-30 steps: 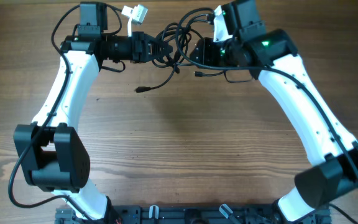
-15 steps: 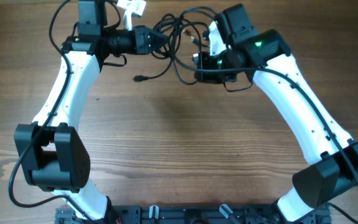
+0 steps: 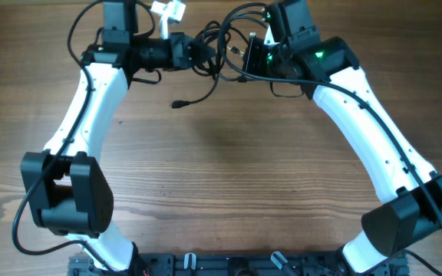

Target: Untangle cables

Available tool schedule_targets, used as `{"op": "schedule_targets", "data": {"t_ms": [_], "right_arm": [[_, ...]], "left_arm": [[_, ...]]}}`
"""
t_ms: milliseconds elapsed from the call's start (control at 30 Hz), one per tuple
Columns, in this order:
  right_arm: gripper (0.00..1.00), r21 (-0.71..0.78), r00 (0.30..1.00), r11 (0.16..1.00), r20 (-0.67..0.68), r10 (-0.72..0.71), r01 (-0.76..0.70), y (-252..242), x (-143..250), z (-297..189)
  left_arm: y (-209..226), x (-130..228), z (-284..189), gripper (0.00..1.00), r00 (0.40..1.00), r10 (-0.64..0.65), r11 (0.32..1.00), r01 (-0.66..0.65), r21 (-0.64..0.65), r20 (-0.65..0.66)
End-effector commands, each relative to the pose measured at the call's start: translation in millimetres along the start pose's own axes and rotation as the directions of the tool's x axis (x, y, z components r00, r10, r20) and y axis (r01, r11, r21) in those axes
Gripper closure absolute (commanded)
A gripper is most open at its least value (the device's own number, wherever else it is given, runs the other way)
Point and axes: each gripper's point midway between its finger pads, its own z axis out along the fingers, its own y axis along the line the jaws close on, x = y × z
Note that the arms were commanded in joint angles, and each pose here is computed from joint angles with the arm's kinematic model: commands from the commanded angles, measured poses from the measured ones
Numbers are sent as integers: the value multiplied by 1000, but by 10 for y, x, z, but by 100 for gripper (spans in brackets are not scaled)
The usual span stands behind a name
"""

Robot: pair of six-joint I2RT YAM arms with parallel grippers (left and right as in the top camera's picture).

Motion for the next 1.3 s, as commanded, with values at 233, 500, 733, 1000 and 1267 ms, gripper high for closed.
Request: {"op": "schedule_targets", "data": {"t_ms": [233,500,733,1000,1267], "right_arm": [[67,-28,999,999,25,-38,39,105,-44,3],[31,-182,976,960,95,-197,212,99,-329,-520],[33,-390,946,863,172,-273,320,270,-402,-1045],[50,-355,989,923,75,-130,149,441,-256,-766],[60,-320,998,946,-20,-67,57,326,-170,-396]], "left_arm": [[-351,212,275,96,995,-11,993,21,113,-96],[-398,207,208,96,955,294,943,-281,179,-48],[-520,248,172,96,925,380,896,-361,260,-26],[-370,526,349,96,906,403,908,-380,177,-125],[-280,537,396,96,904,400,915,-385,118,-149]]}}
